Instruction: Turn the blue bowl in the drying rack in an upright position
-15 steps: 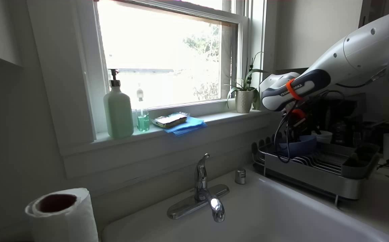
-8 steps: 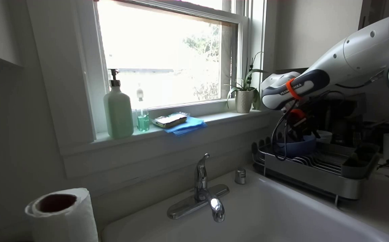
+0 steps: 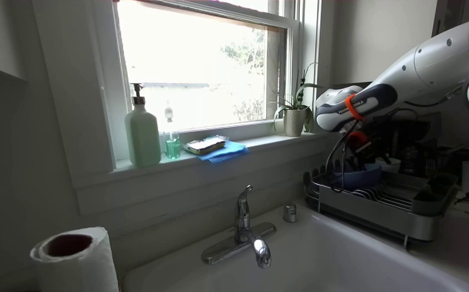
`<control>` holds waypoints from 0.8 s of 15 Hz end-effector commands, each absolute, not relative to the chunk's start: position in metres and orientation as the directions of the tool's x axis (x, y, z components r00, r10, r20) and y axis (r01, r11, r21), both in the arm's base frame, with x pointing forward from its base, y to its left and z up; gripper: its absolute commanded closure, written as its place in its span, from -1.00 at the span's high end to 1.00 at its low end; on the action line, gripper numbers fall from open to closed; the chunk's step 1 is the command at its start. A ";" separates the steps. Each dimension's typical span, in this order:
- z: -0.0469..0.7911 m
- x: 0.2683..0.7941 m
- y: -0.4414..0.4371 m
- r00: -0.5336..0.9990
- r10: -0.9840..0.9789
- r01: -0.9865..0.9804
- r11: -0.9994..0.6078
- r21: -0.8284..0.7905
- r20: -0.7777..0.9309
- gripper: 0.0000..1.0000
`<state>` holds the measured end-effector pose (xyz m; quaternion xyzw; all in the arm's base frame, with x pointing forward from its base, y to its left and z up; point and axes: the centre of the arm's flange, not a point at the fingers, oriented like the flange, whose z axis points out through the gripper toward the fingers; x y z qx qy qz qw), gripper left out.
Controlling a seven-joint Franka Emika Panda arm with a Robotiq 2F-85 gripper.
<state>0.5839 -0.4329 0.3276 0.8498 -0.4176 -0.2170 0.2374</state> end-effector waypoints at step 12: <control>0.334 0.580 -0.436 0.358 -0.931 -0.714 -0.317 0.625 -0.064 -0.24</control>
